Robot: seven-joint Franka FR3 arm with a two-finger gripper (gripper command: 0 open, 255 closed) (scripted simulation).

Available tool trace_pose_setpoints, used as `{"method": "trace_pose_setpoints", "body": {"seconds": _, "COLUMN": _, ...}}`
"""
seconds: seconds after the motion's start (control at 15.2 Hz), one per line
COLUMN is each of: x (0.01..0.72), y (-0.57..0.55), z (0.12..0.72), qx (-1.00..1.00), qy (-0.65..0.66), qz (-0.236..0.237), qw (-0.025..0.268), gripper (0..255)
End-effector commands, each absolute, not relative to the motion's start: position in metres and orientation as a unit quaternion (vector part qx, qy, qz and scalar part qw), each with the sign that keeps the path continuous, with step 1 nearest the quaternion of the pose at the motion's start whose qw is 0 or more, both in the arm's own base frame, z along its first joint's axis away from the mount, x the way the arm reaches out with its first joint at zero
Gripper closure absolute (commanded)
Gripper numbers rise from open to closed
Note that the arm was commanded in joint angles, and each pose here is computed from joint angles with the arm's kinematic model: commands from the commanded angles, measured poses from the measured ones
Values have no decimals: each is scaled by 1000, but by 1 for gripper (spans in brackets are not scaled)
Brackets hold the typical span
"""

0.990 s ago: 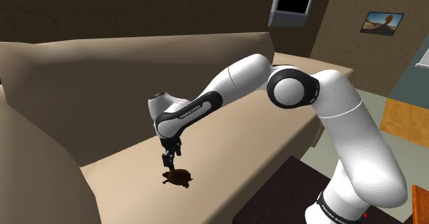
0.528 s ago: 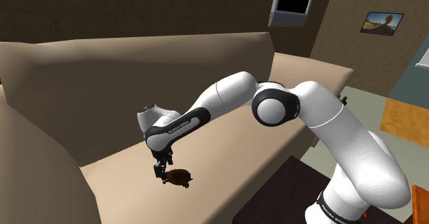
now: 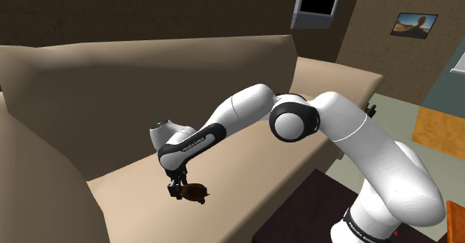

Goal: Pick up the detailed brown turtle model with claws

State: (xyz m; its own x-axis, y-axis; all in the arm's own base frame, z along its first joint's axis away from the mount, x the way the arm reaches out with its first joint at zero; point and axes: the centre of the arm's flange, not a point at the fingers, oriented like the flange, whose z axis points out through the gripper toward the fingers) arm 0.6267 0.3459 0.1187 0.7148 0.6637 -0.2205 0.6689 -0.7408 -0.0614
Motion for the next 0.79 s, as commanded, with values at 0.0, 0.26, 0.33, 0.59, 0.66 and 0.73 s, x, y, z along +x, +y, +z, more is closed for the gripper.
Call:
{"method": "trace_pose_setpoints", "body": {"seconds": 0.0, "x": 627, "y": 346, "z": 118, "qx": 926, "qy": 360, "qz": -115, "qw": 11, "gripper": 255}}
{"method": "trace_pose_setpoints", "body": {"seconds": 0.26, "x": 627, "y": 346, "z": 118, "qx": 926, "qy": 360, "qz": -115, "qw": 11, "gripper": 255}}
{"method": "trace_pose_setpoints", "body": {"seconds": 0.33, "x": 627, "y": 346, "z": 118, "qx": 926, "qy": 360, "qz": -115, "qw": 11, "gripper": 255}}
{"method": "trace_pose_setpoints", "body": {"seconds": 0.59, "x": 626, "y": 346, "z": 128, "qx": 926, "qy": 360, "qz": -115, "qw": 11, "gripper": 255}}
{"method": "trace_pose_setpoints", "body": {"seconds": 0.66, "x": 626, "y": 346, "z": 133, "qx": 926, "qy": 360, "qz": -115, "qw": 11, "gripper": 255}}
{"method": "trace_pose_setpoints", "body": {"seconds": 0.73, "x": 626, "y": 346, "z": 139, "qx": 926, "qy": 360, "qz": -115, "qw": 11, "gripper": 255}}
